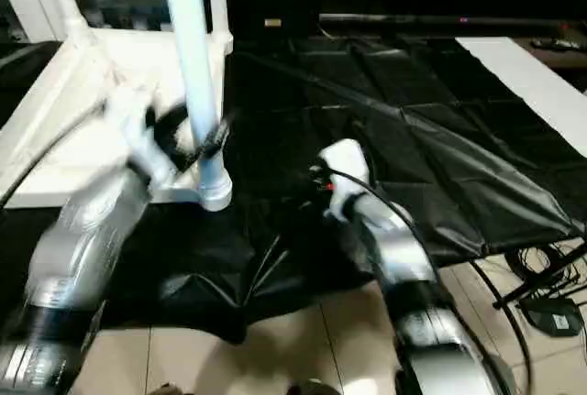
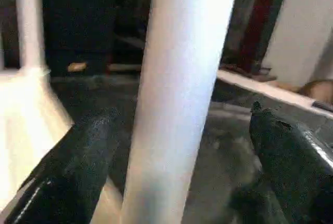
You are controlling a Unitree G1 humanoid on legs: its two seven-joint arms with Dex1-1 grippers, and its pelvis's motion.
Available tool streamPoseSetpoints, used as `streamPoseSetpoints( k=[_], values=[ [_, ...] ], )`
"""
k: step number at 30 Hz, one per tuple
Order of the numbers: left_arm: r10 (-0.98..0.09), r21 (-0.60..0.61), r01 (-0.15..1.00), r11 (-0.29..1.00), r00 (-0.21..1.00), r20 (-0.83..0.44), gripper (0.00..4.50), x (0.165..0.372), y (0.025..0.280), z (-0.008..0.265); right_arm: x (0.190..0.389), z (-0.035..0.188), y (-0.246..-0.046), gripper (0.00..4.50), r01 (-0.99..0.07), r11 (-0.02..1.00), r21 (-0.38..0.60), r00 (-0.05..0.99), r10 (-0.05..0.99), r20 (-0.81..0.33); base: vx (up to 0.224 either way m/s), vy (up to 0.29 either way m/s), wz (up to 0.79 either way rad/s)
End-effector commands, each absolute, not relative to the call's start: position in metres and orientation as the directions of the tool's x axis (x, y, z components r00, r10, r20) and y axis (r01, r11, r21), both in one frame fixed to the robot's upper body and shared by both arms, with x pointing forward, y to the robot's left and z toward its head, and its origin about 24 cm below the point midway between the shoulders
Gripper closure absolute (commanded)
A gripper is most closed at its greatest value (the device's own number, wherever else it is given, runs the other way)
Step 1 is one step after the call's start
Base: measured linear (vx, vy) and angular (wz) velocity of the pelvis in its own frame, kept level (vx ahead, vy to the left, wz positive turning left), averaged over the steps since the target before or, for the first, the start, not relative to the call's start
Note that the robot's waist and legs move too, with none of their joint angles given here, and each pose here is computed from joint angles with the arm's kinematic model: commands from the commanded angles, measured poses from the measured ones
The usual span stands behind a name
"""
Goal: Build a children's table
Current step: Rotate table base
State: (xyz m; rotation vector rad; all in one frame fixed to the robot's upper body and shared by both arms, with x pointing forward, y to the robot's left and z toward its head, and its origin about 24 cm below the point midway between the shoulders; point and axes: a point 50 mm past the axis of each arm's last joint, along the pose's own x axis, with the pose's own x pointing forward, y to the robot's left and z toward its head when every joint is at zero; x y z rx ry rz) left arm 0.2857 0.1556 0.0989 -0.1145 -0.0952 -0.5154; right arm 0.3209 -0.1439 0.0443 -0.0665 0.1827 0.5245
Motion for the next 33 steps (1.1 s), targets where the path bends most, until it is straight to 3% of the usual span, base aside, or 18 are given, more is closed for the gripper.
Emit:
streamPoseSetpoints(
  k=[1, 2, 5, 6, 7, 8, 15, 23, 33],
  values=[
    [-0.405, -0.044, 0.414, 0.909, 0.904, 0.139, 0.1, 0.273, 0.17, 0.1, 0.312, 0.048, -0.154, 1.32, -0.469, 0.883, 0.007, 0.868, 0.463, -0.181, 0.0, 0.0, 0.0],
    [-0.394, -0.045, 0.403, 0.914, 0.909, 0.135, 0.1, 0.271, 0.172, 0.098, 0.311, 0.048, -0.154, 1.32, -0.466, 0.885, 0.007, 0.869, 0.46, -0.184, 0.0, 0.0, 0.0],
    [-0.177, -0.059, 0.185, 0.981, 0.976, 0.131, 0.1, 0.247, 0.193, 0.091, 0.292, 0.044, -0.165, 1.32, -0.41, 0.911, -0.056, 0.892, 0.387, -0.231, 0.0, 0.0, 0.0],
    [-0.17, -0.058, 0.179, 0.982, 0.977, 0.129, 0.1, 0.247, 0.194, 0.091, 0.291, 0.044, -0.165, 1.32, -0.408, 0.912, -0.056, 0.894, 0.386, -0.229, 0.0, 0.0, 0.0],
    [-0.079, -0.045, 0.084, 0.995, 0.991, 0.104, 0.1, 0.242, 0.197, 0.091, 0.285, 0.049, -0.166, 1.32, -0.374, 0.927, -0.042, 0.914, 0.36, -0.186, 0.0, 0.0, 0.0],
    [-0.055, -0.031, 0.059, 0.998, 0.992, 0.116, 0.1, 0.241, 0.197, 0.093, 0.283, 0.052, -0.166, 1.32, -0.363, 0.931, -0.029, 0.92, 0.353, -0.167, 0.0, 0.0, 0.0],
    [-0.001, -0.004, 0.002, 1.0, 0.993, 0.122, 0.1, 0.238, 0.193, 0.089, 0.278, 0.071, -0.155, 1.32, -0.381, 0.924, -0.021, 0.922, 0.377, -0.092, 0.0, 0.0, 0.0],
    [-0.014, 0.026, 0.012, 1.0, 0.997, 0.074, 0.1, 0.243, 0.186, 0.082, 0.277, 0.072, -0.158, 1.32, -0.355, 0.935, -0.004, 0.931, 0.354, -0.091, 0.046, 0.006, 0.38],
    [-0.019, 0.032, 0.016, 0.999, 0.998, 0.065, 0.1, 0.247, 0.184, 0.079, 0.275, 0.068, -0.156, 1.32, -0.366, 0.93, -0.008, 0.926, 0.364, -0.096, 0.12, 0.014, -0.04]
  ],
)
